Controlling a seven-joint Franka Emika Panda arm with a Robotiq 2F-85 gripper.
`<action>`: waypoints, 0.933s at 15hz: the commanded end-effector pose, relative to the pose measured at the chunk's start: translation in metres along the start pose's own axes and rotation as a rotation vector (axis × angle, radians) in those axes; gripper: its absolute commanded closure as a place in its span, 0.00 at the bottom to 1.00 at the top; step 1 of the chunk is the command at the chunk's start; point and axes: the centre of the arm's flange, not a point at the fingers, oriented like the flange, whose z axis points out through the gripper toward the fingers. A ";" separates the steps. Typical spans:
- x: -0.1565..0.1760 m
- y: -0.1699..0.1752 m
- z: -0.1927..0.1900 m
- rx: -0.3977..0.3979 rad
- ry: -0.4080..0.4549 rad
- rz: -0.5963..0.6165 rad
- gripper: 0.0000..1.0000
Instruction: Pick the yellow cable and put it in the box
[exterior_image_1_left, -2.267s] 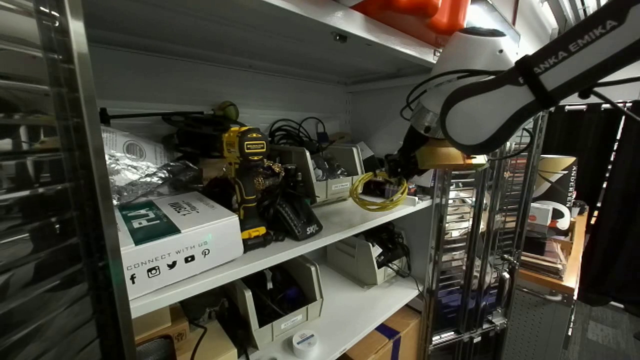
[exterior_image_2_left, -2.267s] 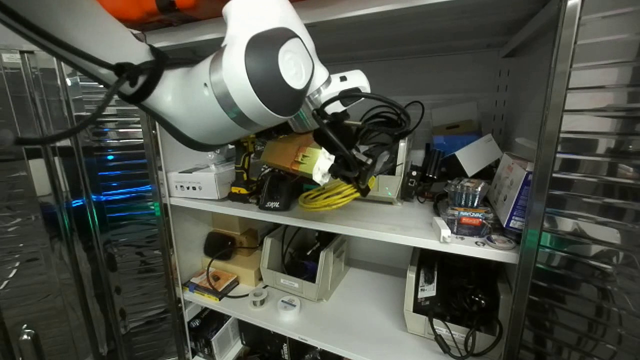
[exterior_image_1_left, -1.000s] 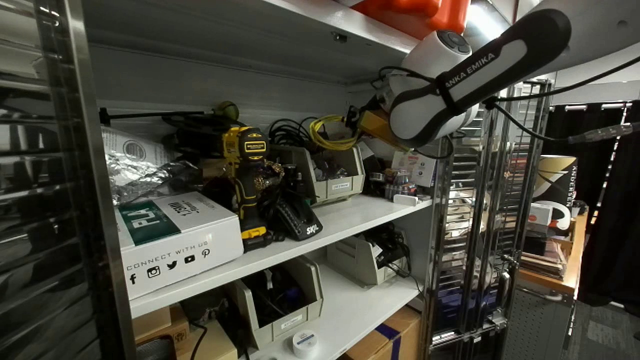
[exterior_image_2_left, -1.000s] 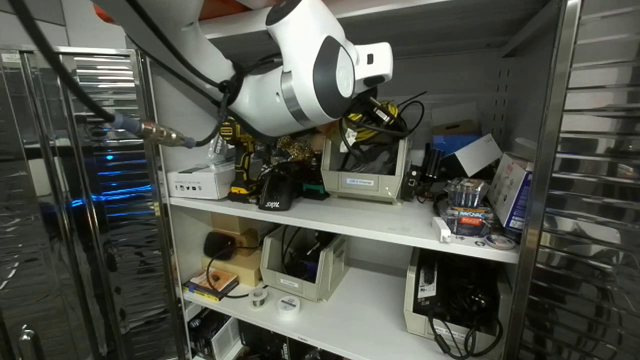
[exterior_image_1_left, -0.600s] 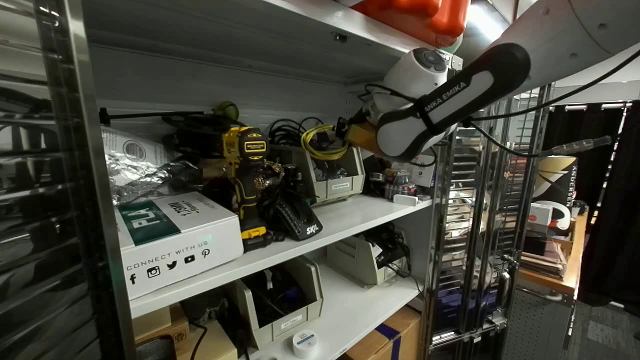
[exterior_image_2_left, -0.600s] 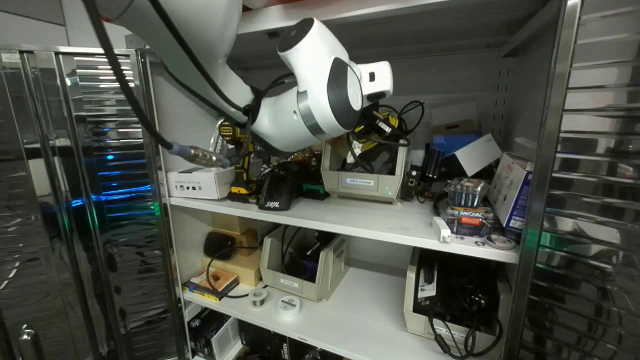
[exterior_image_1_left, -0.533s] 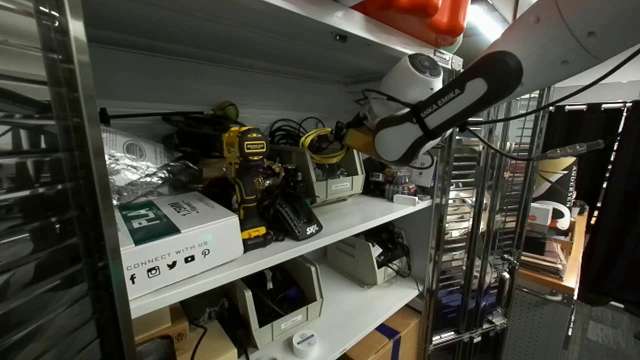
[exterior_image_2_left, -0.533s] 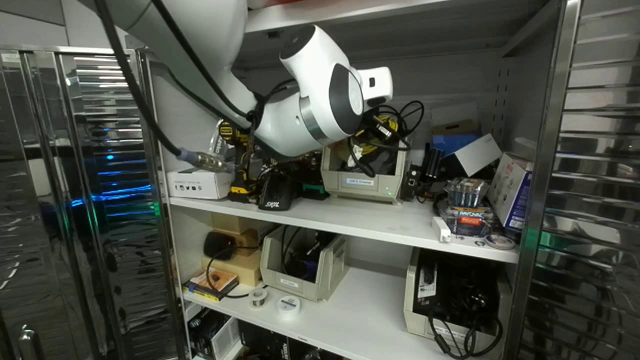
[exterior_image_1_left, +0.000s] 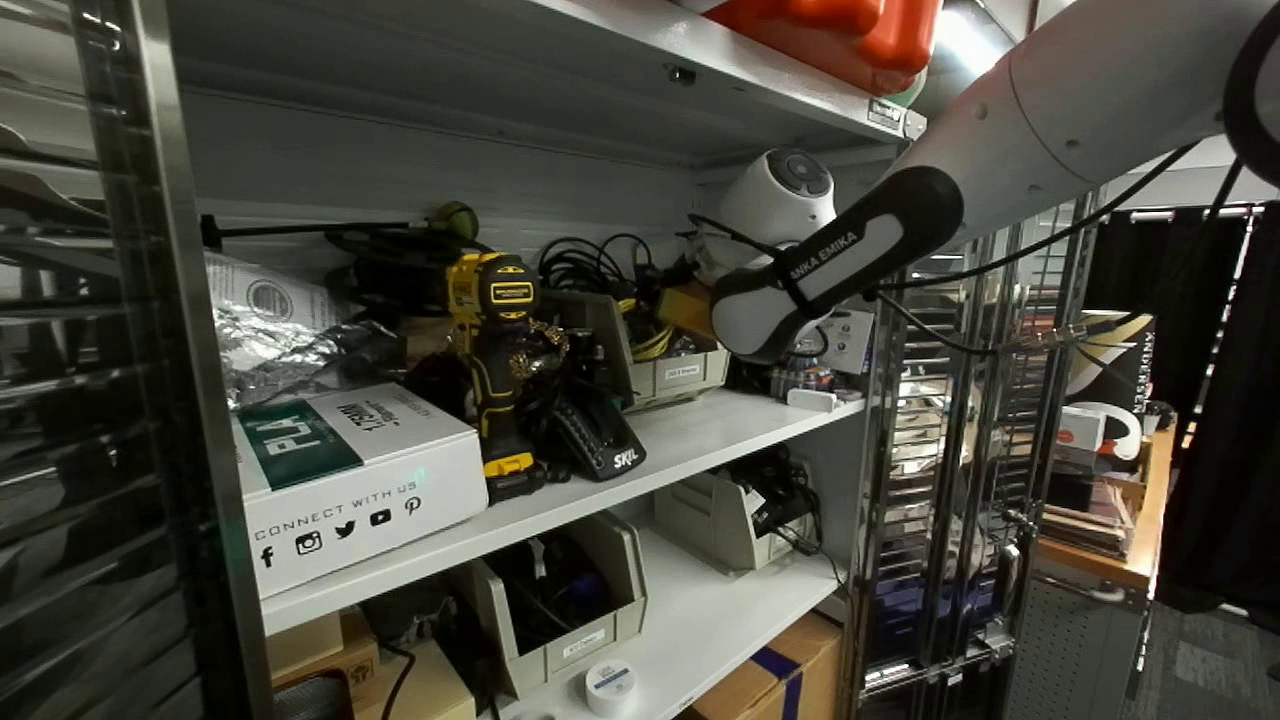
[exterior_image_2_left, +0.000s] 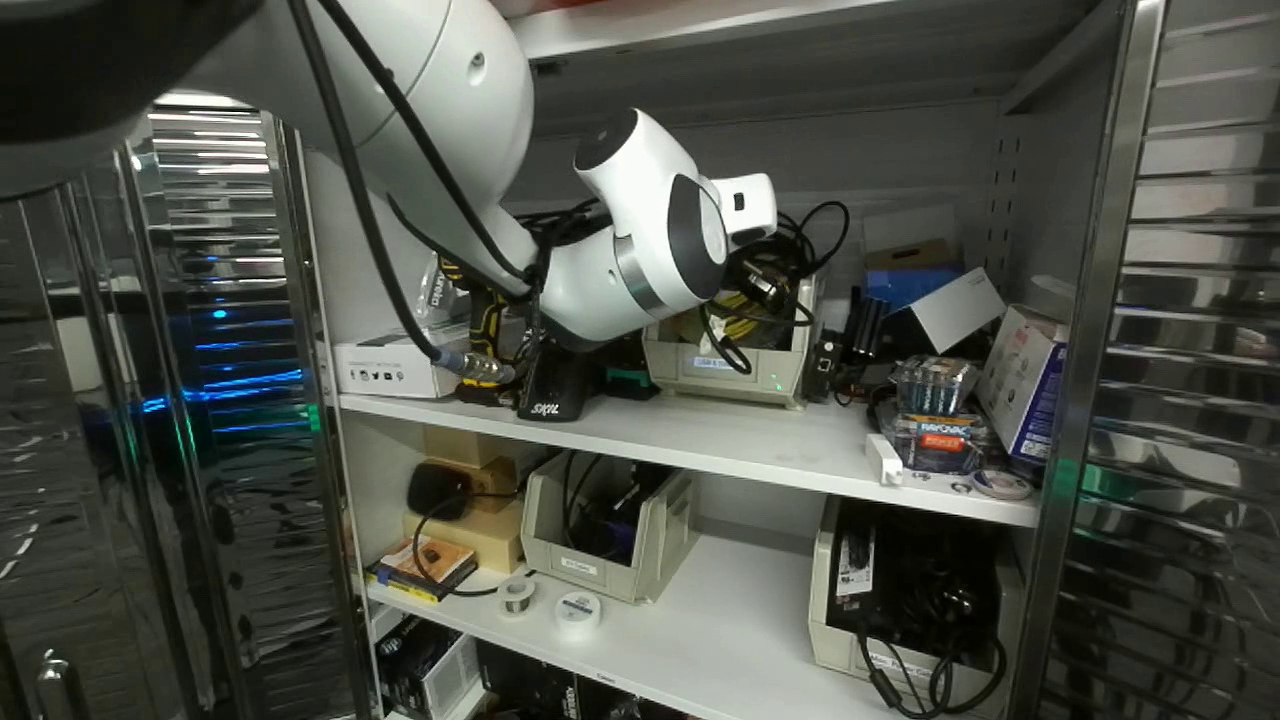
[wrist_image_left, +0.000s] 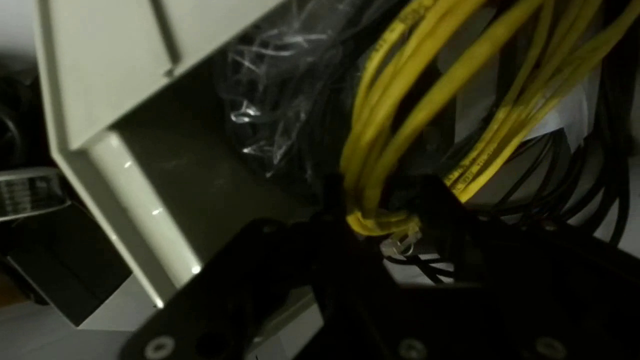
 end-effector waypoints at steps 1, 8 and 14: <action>0.017 -0.005 -0.032 0.015 0.043 -0.037 0.24; 0.009 0.018 -0.124 -0.011 -0.182 -0.110 0.00; -0.007 0.046 -0.199 -0.050 -0.498 -0.204 0.00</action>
